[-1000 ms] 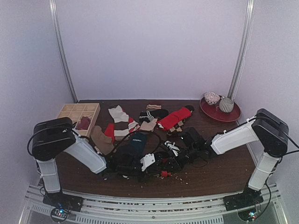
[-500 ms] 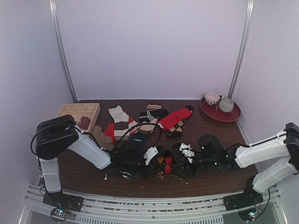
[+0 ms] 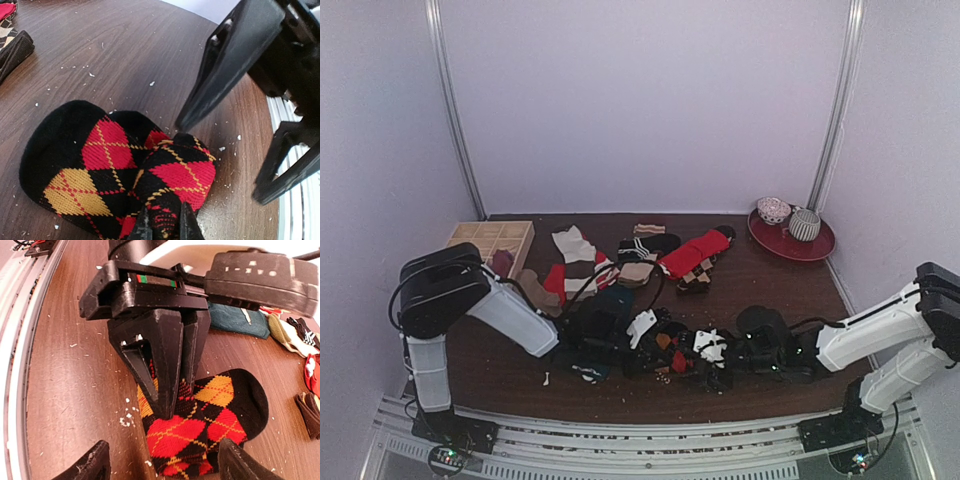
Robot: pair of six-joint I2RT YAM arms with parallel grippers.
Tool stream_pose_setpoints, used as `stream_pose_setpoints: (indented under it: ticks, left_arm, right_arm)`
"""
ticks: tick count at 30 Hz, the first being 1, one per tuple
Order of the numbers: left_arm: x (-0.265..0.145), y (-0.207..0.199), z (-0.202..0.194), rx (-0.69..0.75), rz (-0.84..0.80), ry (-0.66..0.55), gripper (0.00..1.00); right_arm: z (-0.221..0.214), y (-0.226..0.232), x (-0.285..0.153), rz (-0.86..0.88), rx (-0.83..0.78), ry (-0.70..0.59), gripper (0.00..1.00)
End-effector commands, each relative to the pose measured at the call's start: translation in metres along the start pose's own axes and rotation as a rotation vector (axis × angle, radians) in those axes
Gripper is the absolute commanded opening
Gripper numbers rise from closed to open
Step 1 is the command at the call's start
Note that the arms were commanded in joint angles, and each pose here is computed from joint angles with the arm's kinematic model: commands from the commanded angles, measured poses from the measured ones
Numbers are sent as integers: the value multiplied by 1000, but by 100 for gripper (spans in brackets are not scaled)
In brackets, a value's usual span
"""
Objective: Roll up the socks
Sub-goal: Roll a pair of socks at the center of the board.
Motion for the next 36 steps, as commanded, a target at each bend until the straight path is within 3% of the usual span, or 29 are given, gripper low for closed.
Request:
stream_pose_setpoints:
  ticks: [1,11,16,17,18,20,21,26,36]
  left_arm:
    - [-14,-11,-131,-220,-9,500,0]
    - [-11,-9,-129,-179,-19,505,0]
    - [-11,-7,-128,-163,-1,511,0]
    - [-11,-6,-126,-161,1,507,0]
    - [-10,-6,-125,-159,2,506,0]
    - [-10,-5,-123,-154,2,506,0]
    - [-9,-5,-124,-153,3,510,0]
    - [-10,-4,-125,-147,9,516,0]
    - [-8,-4,-123,-140,0,518,0]
  right_arm:
    - [3,-2,14,-4,-24,34,71]
    - [-17,-2,38,11,75,185,42]
    - [-24,-1,41,15,133,226,20]
    - [-25,-1,40,8,151,235,19]
    - [-27,-2,40,1,162,243,20]
    - [-27,-2,37,-13,184,245,44]
    - [-25,-2,34,-14,192,228,51]
    - [-12,-3,16,-31,216,112,59]
    - [-6,2,18,20,196,-5,57]
Point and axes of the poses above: each gripper's point midway between its finger pads, its own x axis out along the fingers, its own y axis along the line the jaws close on, z = x × y, the point moved 5 cm from there along -x, back along the fingers, and after that the axes turned 8 degrees about x, right-handed, at the moved point
